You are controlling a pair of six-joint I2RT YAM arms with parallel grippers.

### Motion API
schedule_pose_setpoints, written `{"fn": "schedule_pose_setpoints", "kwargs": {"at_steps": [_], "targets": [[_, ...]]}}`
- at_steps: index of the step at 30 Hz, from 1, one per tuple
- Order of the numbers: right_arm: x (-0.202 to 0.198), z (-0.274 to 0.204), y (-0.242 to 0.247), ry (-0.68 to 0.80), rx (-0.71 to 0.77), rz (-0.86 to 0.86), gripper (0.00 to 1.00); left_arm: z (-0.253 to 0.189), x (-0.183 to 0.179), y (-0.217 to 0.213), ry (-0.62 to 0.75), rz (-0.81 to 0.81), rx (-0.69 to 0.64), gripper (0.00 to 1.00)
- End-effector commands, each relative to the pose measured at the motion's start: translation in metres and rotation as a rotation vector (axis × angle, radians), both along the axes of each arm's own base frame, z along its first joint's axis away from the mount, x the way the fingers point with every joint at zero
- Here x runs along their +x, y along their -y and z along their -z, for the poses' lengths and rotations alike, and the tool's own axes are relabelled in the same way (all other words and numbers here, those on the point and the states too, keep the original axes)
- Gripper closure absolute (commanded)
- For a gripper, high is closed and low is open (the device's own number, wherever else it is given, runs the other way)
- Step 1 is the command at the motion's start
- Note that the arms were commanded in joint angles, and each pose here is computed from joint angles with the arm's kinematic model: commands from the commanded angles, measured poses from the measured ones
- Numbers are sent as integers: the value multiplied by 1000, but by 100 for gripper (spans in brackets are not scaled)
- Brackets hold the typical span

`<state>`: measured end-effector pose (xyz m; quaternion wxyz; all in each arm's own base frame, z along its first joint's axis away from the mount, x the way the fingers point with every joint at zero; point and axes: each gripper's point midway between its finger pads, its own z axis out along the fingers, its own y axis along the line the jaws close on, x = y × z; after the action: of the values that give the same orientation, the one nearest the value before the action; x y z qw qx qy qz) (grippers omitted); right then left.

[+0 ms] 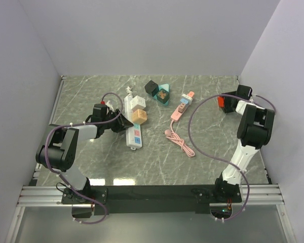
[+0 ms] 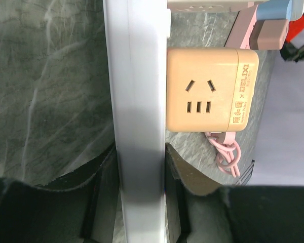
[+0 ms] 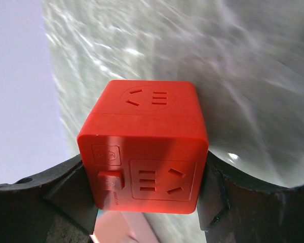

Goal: Pull the plug off the socket

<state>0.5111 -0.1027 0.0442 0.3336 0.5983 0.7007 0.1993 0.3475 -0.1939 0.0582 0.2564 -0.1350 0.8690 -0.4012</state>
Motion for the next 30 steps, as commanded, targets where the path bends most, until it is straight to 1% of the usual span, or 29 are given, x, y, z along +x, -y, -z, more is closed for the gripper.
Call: {"fn": "schedule_pose_setpoints", "kwargs": {"at_steps": [1,2,4,5,10,12,13,14,16,19,20,24,25,26,28,29,30], "targets": [[34,-16,-5,89,43,-13,62,-4,-11,5,5,46,3,99],[36,-17,-6,94,45,-12,56,-3,-11,4,4,44,6,99],[42,-22,-10,110,51,-21,47,-2,-12,4,3,42,6,99],[45,-21,-12,115,58,-30,40,-3,-12,4,6,42,5,99],[39,-28,-24,99,74,-46,33,0,-10,5,0,41,0,99],[24,-26,-27,38,81,-25,32,0,-9,6,4,46,-5,99],[15,-20,-26,8,75,2,31,1,-10,6,1,45,-5,99],[9,-25,-28,5,75,9,30,1,-10,6,0,45,-5,99],[-1,-19,-30,-22,89,22,30,3,-11,6,-2,50,-5,99],[-7,-11,-34,-81,92,3,29,5,-13,6,-7,56,-4,99],[-14,-6,-37,-121,100,-4,29,4,-12,6,-3,56,-3,99],[-22,-4,-39,-162,102,-22,28,2,-17,6,12,62,-6,99],[-23,-4,-39,-170,93,-30,20,1,-17,5,15,60,-5,99],[-26,-2,-40,-188,93,-34,15,2,-18,5,13,60,-3,99],[-27,-1,-41,-207,91,-53,14,1,-19,4,16,63,1,99],[-31,1,-42,-229,93,-54,4,2,-18,4,15,63,2,99],[-33,-1,-43,-231,92,-58,3,2,-19,4,14,65,5,99]]}}
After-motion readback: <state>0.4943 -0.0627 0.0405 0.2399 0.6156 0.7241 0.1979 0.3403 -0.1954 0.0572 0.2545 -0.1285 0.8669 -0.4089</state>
